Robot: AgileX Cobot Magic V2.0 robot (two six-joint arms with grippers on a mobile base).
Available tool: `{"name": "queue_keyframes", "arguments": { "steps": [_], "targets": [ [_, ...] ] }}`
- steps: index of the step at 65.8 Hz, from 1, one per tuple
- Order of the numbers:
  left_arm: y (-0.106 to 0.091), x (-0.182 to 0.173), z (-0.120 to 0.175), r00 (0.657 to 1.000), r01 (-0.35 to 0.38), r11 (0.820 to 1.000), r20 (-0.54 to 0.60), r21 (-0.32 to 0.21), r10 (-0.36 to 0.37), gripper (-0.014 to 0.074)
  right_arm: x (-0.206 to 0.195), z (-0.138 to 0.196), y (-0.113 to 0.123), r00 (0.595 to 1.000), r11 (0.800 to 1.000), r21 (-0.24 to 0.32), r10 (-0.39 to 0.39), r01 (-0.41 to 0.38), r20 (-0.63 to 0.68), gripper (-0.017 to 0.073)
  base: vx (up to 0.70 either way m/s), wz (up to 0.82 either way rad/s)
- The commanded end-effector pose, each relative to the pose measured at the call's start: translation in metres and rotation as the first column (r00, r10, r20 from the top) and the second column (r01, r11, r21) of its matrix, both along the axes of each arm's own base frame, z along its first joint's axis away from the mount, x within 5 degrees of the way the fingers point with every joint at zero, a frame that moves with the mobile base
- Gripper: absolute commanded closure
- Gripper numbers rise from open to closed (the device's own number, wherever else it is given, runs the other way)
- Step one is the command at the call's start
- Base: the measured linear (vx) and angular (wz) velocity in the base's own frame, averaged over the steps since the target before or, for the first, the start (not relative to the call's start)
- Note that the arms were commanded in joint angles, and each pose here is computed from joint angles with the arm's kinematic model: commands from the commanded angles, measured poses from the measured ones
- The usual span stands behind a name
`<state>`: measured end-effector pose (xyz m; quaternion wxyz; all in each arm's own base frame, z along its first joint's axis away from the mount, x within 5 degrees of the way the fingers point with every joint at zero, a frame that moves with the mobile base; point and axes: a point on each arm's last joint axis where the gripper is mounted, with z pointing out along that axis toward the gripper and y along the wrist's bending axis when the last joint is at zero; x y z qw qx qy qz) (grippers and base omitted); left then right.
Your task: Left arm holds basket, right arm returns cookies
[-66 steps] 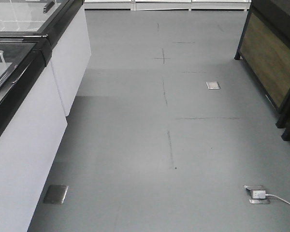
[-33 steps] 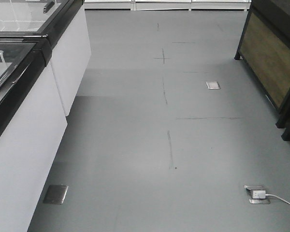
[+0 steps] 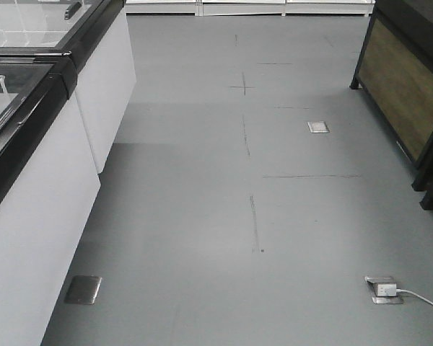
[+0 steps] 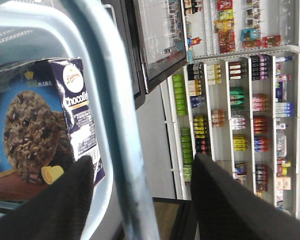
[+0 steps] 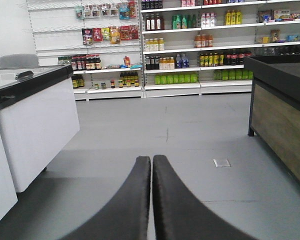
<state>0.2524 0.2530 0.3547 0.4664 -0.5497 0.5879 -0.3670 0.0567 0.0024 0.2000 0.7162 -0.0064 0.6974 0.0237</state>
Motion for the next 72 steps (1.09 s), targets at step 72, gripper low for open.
{"name": "queue_keyframes", "arguments": {
  "steps": [72],
  "targets": [
    [-0.086,0.034,0.105,0.838,0.305,0.948,0.447,0.094,-0.314,0.0601,-0.001,0.007,0.0,0.997,1.0,0.002,0.0,0.0,0.083,0.0568,0.0,0.0]
  ]
}}
